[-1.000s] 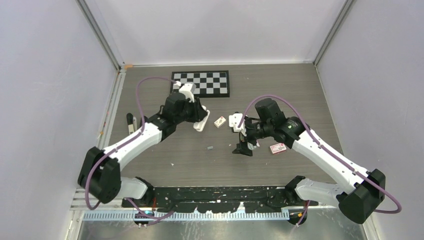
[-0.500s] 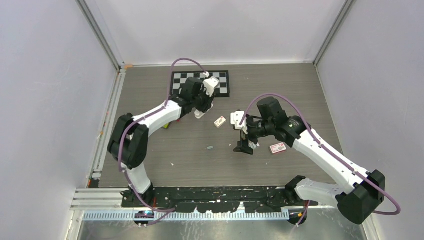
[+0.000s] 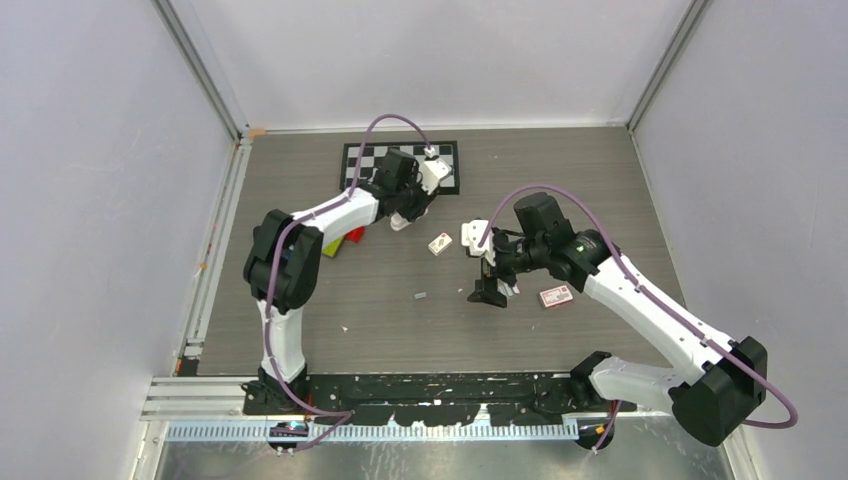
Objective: Unload the staples from the stapler
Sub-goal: Place the stapler at the center of the board, then pick up the staple from the center of the board.
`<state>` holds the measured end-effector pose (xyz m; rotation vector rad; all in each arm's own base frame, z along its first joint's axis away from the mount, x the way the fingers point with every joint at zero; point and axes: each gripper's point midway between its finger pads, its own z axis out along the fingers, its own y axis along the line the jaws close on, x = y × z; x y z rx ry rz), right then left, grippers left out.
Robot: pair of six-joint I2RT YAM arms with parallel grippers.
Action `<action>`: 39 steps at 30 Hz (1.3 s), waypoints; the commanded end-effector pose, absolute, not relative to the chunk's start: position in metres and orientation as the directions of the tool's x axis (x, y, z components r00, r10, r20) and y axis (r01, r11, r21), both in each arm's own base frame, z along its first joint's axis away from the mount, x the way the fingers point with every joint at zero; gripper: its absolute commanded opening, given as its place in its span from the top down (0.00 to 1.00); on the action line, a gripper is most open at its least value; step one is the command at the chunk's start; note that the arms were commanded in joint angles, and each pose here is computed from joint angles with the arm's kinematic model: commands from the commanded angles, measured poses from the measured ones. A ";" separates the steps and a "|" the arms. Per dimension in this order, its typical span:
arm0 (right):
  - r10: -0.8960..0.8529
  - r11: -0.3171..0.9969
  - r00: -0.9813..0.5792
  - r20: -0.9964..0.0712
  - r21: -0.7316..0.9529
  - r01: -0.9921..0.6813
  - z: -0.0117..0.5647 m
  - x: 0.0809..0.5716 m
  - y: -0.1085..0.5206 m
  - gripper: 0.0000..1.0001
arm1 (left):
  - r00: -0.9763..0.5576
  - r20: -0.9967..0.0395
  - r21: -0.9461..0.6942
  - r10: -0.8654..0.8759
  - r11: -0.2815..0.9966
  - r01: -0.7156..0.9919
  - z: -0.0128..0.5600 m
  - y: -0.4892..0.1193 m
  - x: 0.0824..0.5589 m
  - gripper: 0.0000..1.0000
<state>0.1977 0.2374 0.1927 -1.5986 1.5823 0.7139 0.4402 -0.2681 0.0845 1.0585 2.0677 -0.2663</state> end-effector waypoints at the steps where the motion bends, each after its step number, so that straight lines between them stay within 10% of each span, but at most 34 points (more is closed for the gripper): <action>1: -0.549 0.070 0.080 -0.832 -0.141 -0.988 0.201 0.204 0.239 0.00 | -0.271 -0.710 0.242 0.650 0.586 0.773 0.095 -0.269 0.463 1.00; 11: -0.564 0.070 0.052 -0.824 -0.110 -0.991 0.192 0.207 0.238 0.00 | -0.318 -0.657 0.245 0.684 0.592 0.768 0.074 -0.249 0.486 0.98; 16: -0.568 0.075 0.042 -0.822 -0.103 -0.992 0.191 0.209 0.237 0.00 | -0.363 -0.658 0.238 0.660 0.640 0.731 0.072 -0.243 0.490 0.44; 25: -0.565 0.060 0.001 -0.825 -0.042 -0.997 0.195 0.203 0.226 0.00 | -0.387 -0.826 0.138 0.410 0.813 0.566 0.170 -0.236 0.478 0.24; 28: -0.544 0.041 -0.038 -0.838 0.019 -0.999 0.203 0.197 0.223 0.00 | -0.336 -0.918 0.011 0.211 0.859 0.512 0.211 -0.233 0.455 0.03; 39: -0.546 0.018 -0.230 -0.806 0.263 -0.965 0.217 0.159 0.217 0.00 | -0.535 -0.820 -0.527 -0.206 0.636 0.564 0.203 -0.236 0.313 0.00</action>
